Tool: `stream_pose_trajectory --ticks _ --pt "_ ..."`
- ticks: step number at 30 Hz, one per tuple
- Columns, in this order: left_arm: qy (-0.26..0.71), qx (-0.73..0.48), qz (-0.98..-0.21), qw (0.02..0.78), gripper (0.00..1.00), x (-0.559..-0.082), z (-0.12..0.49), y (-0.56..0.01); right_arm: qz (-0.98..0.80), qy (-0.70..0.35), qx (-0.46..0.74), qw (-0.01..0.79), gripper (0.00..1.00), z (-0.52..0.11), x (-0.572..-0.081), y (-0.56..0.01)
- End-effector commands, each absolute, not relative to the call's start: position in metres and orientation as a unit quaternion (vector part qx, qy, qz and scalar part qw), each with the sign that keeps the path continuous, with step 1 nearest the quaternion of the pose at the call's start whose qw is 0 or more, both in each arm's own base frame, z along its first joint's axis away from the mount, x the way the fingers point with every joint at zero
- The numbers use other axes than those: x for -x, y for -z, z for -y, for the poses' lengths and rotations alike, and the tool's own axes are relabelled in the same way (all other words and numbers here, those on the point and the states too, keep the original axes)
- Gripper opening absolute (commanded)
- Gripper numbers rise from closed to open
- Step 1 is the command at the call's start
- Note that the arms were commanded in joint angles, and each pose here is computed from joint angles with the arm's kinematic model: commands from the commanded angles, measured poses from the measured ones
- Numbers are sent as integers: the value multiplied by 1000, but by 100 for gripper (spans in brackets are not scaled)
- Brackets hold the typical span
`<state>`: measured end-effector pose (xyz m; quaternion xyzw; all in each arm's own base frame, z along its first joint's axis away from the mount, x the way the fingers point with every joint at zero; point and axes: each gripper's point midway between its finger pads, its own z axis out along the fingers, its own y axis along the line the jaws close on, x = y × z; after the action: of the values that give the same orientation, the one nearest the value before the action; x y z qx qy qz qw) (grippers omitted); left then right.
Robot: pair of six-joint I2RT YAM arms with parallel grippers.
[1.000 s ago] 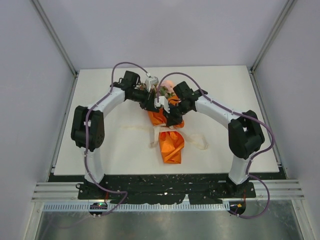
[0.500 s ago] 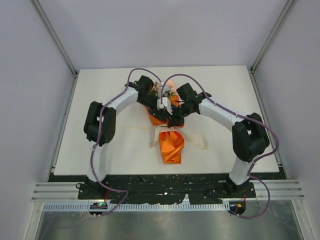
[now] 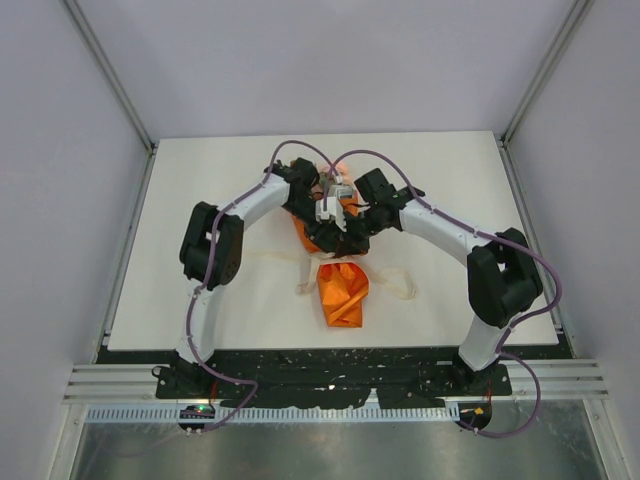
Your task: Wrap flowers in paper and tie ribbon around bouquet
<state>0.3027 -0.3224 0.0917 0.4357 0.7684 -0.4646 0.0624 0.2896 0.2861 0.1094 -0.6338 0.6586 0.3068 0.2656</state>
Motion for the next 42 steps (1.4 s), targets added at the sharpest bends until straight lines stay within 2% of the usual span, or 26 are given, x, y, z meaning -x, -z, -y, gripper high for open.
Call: stream_pose_trajectory --ticks 1,10,19,24,30,35,42 --pt "485 -457 -744 55 36 -293 320 -105 -631 -306 642 310 5 -291 -295 -137" --pt "468 -464 -749 63 42 -297 318 -94 -634 -309 640 304 5 -291 -293 -133" --pt "420 -484 -764 77 39 -306 315 -70 -639 -313 638 296 5 -291 -292 -126" --pt "424 -490 -757 84 30 -303 315 -67 -641 -314 636 293 5 -289 -291 -123" --pt "455 -481 -744 93 9 -301 319 -82 -641 -317 636 290 5 -286 -286 -121" --pt "476 -460 -738 128 2 -316 316 -116 -638 -323 638 284 5 -285 -281 -119" --pt "506 -446 -721 156 0 -323 313 -153 -640 -327 635 283 6 -288 -283 -119"
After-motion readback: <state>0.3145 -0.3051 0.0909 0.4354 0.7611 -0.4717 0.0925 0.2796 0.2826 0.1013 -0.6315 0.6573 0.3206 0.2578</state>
